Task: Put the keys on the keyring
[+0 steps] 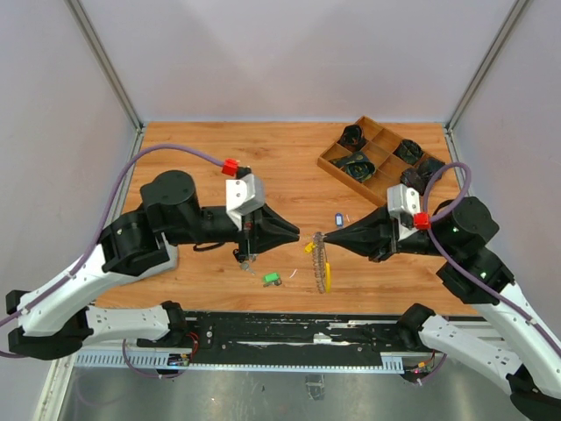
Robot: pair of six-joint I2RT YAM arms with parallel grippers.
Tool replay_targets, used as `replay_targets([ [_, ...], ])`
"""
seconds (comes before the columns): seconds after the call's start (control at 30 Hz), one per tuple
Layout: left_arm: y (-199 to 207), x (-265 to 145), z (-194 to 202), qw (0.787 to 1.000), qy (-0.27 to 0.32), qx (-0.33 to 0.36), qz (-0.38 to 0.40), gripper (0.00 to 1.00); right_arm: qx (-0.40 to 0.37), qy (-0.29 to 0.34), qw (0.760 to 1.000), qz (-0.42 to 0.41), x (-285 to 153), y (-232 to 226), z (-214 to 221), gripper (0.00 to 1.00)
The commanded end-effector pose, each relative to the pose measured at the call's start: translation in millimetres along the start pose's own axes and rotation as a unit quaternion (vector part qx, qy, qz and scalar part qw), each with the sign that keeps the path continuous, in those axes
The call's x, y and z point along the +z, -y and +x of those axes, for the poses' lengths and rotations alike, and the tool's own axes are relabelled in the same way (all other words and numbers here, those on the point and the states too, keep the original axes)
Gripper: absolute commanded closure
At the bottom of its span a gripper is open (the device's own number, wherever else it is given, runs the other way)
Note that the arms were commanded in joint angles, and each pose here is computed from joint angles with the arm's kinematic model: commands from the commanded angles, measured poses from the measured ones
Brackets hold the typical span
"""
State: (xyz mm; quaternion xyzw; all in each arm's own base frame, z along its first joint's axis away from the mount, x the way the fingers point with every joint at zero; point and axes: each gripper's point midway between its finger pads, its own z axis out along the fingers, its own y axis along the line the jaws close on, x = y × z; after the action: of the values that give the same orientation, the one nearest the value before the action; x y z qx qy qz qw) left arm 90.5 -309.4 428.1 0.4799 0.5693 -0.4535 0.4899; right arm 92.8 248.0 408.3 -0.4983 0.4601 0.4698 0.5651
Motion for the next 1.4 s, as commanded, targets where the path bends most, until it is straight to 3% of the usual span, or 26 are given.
replay_targets([
  [0.0, 7.0, -10.8, -38.7, 0.996, 0.092, -0.001, 0.0, 0.82, -0.009, 0.078, 0.997, 0.013, -0.7, -1.3, -38.3, 1.0],
  [0.23, 12.2, -15.7, -59.6, 0.989, 0.151, 0.002, 0.01, 0.8, -0.001, 0.13, 0.991, 0.026, -1.6, 1.8, -60.3, 1.0],
  [0.83, 3.6, 14.2, -51.6, 0.993, 0.12, 0.01, 0.017, 0.65, 0.004, 0.134, 0.991, 0.018, 1.6, 1.6, -63.7, 0.99],
  [1.37, -4.5, 20.7, -46.1, 0.995, 0.102, 0.012, 0.001, 0.66, 0.007, 0.108, 0.994, 0.034, 2.9, 8.8, -53.5, 0.99],
])
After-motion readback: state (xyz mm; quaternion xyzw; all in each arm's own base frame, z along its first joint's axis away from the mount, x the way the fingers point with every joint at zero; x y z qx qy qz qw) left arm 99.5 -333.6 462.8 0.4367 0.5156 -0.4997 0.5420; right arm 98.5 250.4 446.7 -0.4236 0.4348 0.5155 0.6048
